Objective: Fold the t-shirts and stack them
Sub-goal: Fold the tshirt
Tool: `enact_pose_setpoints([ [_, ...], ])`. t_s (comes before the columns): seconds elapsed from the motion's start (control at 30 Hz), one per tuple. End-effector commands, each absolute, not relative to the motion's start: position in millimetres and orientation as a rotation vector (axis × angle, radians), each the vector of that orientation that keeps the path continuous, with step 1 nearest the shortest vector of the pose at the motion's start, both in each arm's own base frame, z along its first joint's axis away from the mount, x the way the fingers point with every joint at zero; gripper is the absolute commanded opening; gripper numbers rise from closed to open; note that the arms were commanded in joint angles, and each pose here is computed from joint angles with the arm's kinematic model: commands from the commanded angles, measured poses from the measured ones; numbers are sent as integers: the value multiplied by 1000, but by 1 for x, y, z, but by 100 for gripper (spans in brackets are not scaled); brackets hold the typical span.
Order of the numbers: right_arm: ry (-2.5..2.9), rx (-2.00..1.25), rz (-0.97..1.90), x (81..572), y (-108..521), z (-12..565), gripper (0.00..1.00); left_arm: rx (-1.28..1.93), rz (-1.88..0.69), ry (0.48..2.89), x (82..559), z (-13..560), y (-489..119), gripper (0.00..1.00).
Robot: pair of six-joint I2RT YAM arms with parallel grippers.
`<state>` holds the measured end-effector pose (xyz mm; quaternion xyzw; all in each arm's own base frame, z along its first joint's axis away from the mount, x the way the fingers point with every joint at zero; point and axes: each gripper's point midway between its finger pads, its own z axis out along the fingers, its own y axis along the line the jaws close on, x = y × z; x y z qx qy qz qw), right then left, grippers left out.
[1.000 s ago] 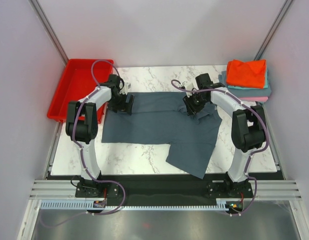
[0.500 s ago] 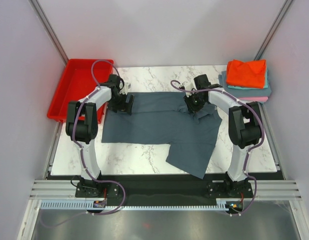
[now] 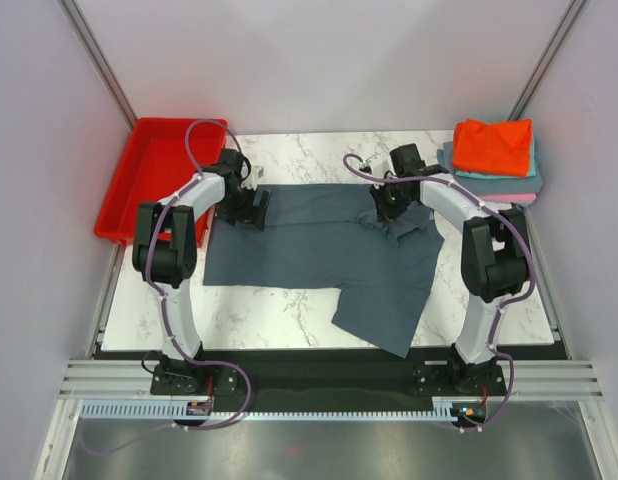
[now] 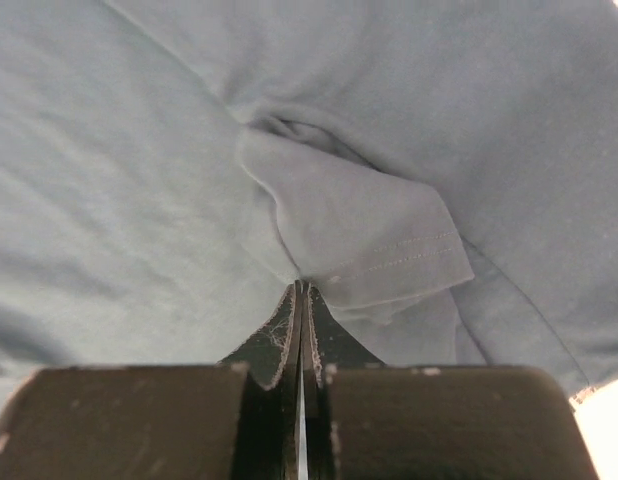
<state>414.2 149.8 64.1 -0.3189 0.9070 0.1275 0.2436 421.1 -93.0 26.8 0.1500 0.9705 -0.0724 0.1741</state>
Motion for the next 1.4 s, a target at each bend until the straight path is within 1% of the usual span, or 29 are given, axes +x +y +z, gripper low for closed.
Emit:
enact_pose_setpoints([
  [0.0,2378,-865,439,408,168,113,0,450,-199,2723,424,35,-96,99],
  [0.27,2374,-914,533,375,193,127,0,457,-201,2722,425,35,-98,99],
  [0.33,2399,-900,486,376,186,119,28,462,-198,2717,425,36,-98,99],
  [0.37,2416,-905,458,377,182,112,39,461,-200,2717,425,36,-98,99],
  [0.4,2420,-916,426,379,178,108,45,460,-198,2714,426,37,-98,99],
  [0.67,2449,-928,147,407,149,78,49,463,-189,2714,426,38,-97,99],
  [1.03,2454,-926,82,428,149,57,49,462,-183,2718,426,36,-96,99],
  [1.13,2445,-929,85,430,151,58,41,464,-180,2722,425,35,-96,99],
  [1.17,2445,-929,87,429,151,58,35,462,-181,2722,425,35,-96,99],
  [1.23,2432,-924,92,430,153,64,26,462,-181,2722,425,34,-96,99],
  [1.27,2426,-922,93,430,154,66,18,460,-183,2721,426,34,-96,99],
  [1.33,2411,-922,103,429,157,73,9,460,-185,2725,425,32,-96,99],
  [1.37,2409,-923,104,429,158,73,7,461,-188,2724,426,33,-98,99],
])
